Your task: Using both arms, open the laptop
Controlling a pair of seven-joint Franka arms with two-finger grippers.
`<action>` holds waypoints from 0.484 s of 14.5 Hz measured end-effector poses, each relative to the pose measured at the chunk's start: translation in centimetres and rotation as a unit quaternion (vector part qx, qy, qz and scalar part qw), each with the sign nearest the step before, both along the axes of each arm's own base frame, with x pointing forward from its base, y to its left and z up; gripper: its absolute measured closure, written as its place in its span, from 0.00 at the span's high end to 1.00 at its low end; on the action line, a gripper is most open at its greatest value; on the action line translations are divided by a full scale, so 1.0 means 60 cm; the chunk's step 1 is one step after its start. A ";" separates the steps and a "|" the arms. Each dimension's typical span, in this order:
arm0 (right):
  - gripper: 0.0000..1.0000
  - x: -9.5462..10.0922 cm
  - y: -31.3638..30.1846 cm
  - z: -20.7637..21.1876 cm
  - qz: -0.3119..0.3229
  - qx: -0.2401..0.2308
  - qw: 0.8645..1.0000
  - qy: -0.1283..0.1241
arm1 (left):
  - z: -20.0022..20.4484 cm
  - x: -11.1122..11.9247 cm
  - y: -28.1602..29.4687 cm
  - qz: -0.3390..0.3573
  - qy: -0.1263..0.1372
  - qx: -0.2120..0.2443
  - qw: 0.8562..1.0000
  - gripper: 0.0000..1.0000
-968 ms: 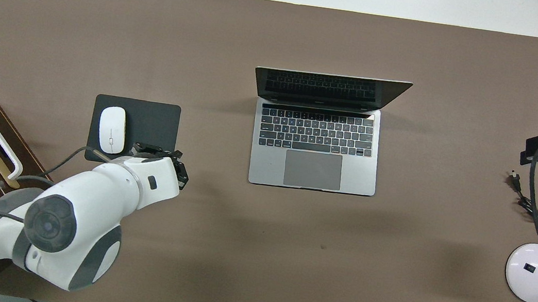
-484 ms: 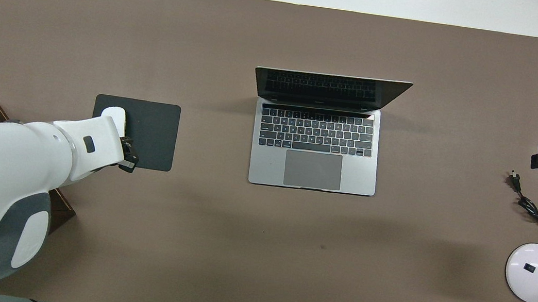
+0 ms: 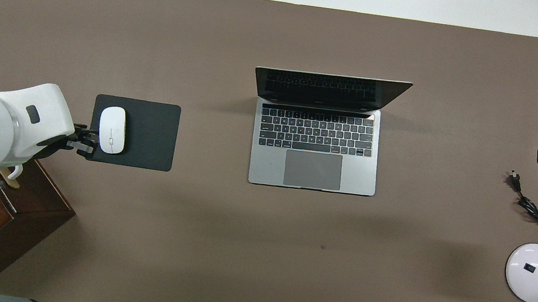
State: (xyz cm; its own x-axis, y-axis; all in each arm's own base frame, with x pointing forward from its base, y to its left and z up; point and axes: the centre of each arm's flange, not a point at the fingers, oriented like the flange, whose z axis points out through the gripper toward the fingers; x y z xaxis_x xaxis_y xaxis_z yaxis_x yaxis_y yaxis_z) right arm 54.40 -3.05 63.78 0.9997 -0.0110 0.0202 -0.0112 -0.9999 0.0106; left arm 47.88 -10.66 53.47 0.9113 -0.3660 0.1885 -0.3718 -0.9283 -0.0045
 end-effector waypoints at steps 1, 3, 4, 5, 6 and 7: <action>1.00 0.002 0.000 0.001 0.009 0.000 1.000 -0.005 | 0.009 0.003 0.013 0.010 0.002 0.000 1.000 0.40; 1.00 0.003 0.002 0.002 0.015 -0.001 1.000 -0.007 | 0.026 0.010 0.040 0.036 0.004 -0.002 0.999 0.61; 1.00 0.003 0.004 0.002 0.016 -0.001 1.000 -0.008 | 0.034 0.013 0.053 0.047 0.004 -0.002 0.999 0.74; 1.00 0.003 0.005 0.002 0.017 -0.001 1.000 -0.008 | 0.041 0.015 0.066 0.057 0.006 -0.002 0.998 0.84; 1.00 0.003 0.006 0.002 0.017 -0.001 1.000 -0.008 | 0.049 0.019 0.081 0.071 0.007 -0.003 0.997 0.97; 1.00 0.003 0.006 0.002 0.015 -0.001 1.000 -0.008 | 0.057 0.023 0.097 0.086 0.009 -0.004 0.996 1.00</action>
State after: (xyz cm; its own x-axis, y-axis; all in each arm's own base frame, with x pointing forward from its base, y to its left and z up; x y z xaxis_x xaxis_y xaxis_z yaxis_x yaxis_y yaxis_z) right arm 54.59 -2.66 63.91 0.9992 0.0195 0.0354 0.0191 -0.9997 0.0122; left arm 49.28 -4.86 56.87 0.9634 -0.2036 0.1743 -0.2081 -0.9781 0.0076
